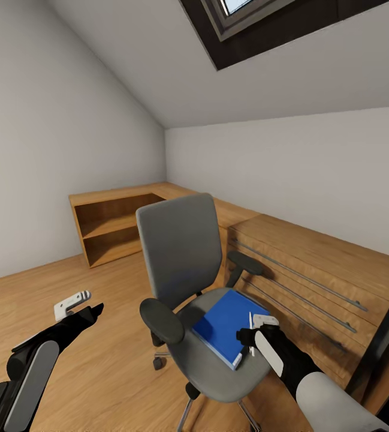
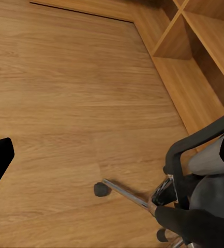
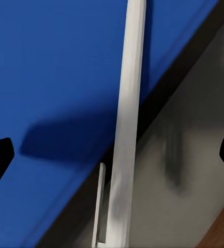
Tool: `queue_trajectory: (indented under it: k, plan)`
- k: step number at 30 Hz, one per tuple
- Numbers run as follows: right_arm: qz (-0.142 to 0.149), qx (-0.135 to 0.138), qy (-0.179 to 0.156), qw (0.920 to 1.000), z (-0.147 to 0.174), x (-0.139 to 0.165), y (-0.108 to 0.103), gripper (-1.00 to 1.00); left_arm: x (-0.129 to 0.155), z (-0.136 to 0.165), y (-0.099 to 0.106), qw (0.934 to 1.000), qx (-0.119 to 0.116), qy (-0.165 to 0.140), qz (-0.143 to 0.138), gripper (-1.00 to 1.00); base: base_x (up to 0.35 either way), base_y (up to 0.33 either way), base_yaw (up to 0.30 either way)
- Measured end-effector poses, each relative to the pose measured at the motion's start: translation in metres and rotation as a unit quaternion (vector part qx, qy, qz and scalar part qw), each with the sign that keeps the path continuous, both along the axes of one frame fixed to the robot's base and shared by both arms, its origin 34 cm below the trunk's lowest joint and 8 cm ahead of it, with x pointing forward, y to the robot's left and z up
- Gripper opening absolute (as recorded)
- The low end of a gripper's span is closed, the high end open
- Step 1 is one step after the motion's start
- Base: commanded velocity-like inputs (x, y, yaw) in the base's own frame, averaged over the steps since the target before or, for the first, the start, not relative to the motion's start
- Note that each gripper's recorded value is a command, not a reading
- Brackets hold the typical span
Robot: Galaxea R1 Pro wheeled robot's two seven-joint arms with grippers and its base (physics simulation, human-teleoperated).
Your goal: In the bedroom, organize the workspace by keeping the computer under the desk, ensuring the monitor is on the desk, placing the keyboard on the desk next to the monitor, placing the mouse on the desk next to the keyboard, moving the folder from the swivel chair onto the desk next to the mouse, stacking the notebook on top of the folder with the pen on top of the notebook, and positioning the swivel chair next to the desk.
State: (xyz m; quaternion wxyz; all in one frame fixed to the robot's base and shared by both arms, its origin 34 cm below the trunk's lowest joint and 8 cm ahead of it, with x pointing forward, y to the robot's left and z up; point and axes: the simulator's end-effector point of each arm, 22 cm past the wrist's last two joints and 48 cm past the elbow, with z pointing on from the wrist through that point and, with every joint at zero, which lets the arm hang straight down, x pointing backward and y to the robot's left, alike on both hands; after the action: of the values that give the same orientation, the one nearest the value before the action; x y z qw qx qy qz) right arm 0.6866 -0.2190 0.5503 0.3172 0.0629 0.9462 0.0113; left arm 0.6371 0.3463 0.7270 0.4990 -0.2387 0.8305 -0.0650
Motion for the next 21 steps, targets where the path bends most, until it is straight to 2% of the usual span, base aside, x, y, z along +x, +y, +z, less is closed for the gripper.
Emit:
queue_trajectory:
  k: [21]
  plan:
    - [-0.001,0.0,0.0,1.0,0.0004,0.0003,-0.0004,1.0,0.0,0.0,-0.0002,1.0,-0.001,0.0,0.0,1.0,0.0,0.0,0.0]
